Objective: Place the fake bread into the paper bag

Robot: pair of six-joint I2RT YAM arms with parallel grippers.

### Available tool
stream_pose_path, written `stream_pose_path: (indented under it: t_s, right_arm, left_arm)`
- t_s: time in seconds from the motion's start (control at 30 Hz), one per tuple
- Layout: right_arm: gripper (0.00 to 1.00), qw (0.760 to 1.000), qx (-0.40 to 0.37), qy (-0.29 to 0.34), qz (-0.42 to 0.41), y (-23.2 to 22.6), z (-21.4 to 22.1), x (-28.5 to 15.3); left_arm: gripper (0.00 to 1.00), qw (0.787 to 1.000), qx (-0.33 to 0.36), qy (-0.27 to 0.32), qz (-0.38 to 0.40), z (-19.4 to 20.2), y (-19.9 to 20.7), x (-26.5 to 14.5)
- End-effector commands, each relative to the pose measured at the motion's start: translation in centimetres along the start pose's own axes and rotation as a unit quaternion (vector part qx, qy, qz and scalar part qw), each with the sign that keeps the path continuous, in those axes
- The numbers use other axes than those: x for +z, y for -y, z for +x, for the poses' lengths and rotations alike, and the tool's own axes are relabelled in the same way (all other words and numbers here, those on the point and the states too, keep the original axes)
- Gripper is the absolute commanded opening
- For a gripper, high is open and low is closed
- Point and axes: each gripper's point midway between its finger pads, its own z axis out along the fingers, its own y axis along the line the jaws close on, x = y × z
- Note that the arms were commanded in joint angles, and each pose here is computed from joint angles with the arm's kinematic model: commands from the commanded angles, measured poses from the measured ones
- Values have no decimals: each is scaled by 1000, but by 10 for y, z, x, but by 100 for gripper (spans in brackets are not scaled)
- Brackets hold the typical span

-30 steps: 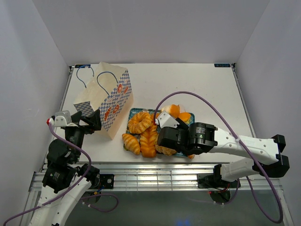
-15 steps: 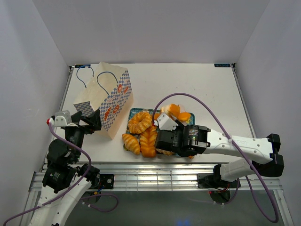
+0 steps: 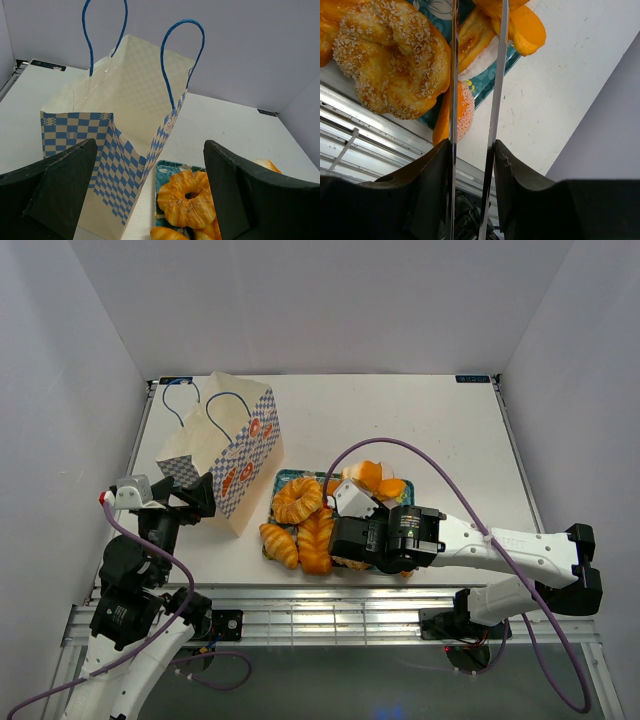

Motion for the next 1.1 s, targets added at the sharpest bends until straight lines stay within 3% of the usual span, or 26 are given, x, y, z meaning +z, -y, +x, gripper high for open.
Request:
stream_pose_path:
  t_s: [0.0,0.23,1.07]
  right_arm:
    - [28,1000,13,12,8,6,1,-3]
    - [8,1000,21,16,-5,5,0,-7]
    - [8,990,88,93,-64,22,-43,-53]
  left_arm:
    - [98,1000,2,-5,-1,5,-1,1]
    - [98,1000,1,-4,-1,4,-1,1]
    - [98,1000,0,-2,-4,3,-2,1]
